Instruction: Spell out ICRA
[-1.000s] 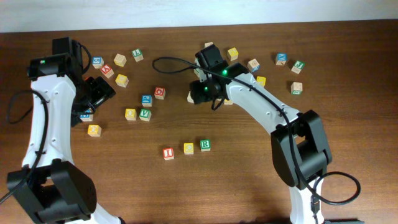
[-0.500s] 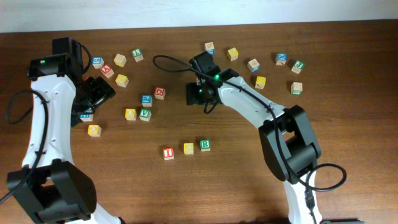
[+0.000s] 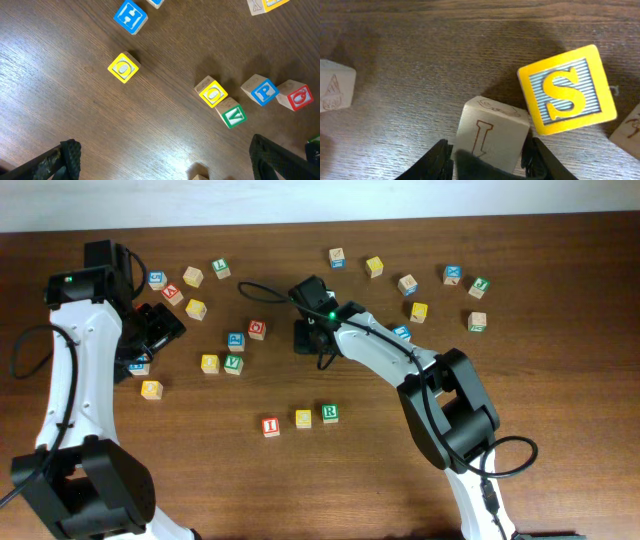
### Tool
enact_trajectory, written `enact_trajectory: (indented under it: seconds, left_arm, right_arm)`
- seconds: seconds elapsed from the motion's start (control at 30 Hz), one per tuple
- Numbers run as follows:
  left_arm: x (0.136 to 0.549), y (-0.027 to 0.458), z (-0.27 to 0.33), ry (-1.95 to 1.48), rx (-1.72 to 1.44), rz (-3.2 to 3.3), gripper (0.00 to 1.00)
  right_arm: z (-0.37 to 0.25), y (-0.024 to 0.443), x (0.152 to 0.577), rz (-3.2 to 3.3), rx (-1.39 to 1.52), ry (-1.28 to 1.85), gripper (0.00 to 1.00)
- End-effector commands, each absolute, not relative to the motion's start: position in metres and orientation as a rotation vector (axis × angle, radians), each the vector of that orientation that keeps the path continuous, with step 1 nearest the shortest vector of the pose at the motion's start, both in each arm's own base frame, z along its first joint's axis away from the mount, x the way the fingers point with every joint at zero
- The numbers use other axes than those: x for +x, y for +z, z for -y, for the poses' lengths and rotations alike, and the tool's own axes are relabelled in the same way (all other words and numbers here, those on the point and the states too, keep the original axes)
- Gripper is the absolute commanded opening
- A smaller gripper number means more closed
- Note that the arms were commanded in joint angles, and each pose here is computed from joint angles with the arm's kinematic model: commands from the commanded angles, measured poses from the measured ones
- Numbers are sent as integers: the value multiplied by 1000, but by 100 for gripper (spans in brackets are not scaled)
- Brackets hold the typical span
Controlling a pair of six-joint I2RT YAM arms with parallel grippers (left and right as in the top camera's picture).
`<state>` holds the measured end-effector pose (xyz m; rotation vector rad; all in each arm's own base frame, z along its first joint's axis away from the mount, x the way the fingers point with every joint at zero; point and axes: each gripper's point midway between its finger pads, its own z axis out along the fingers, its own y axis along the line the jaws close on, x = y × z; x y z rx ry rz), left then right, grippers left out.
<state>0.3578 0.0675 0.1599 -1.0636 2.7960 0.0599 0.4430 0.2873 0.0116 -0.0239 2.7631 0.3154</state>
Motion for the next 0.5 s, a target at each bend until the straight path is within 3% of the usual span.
enact_trajectory:
  seconds: [0.0, 0.13, 0.17, 0.27, 0.4, 0.47]
  left_arm:
    - [358, 166, -68, 54, -1072, -2774, 99]
    - [358, 166, -68, 54, -1072, -2774, 99]
    - [358, 166, -68, 54, -1072, -2774, 99]
    - [358, 166, -68, 54, -1072, -2774, 99]
    - [358, 166, -68, 54, -1072, -2774, 99]
    - [358, 166, -68, 54, -1072, -2774, 99]
  right_arm:
    - [-270, 7, 447, -2754, -129, 114, 37]
    - [-276, 18, 439, -2663, -358, -141, 31]
    - [-282, 18, 437, -2651, -410, -144, 39]
    - [-275, 19, 443, -2645, -413, -150, 47]
    - [-252, 12, 453, -2735, -380, -11, 49]
    - [-266, 12, 450, -2725, -515, 97, 50]
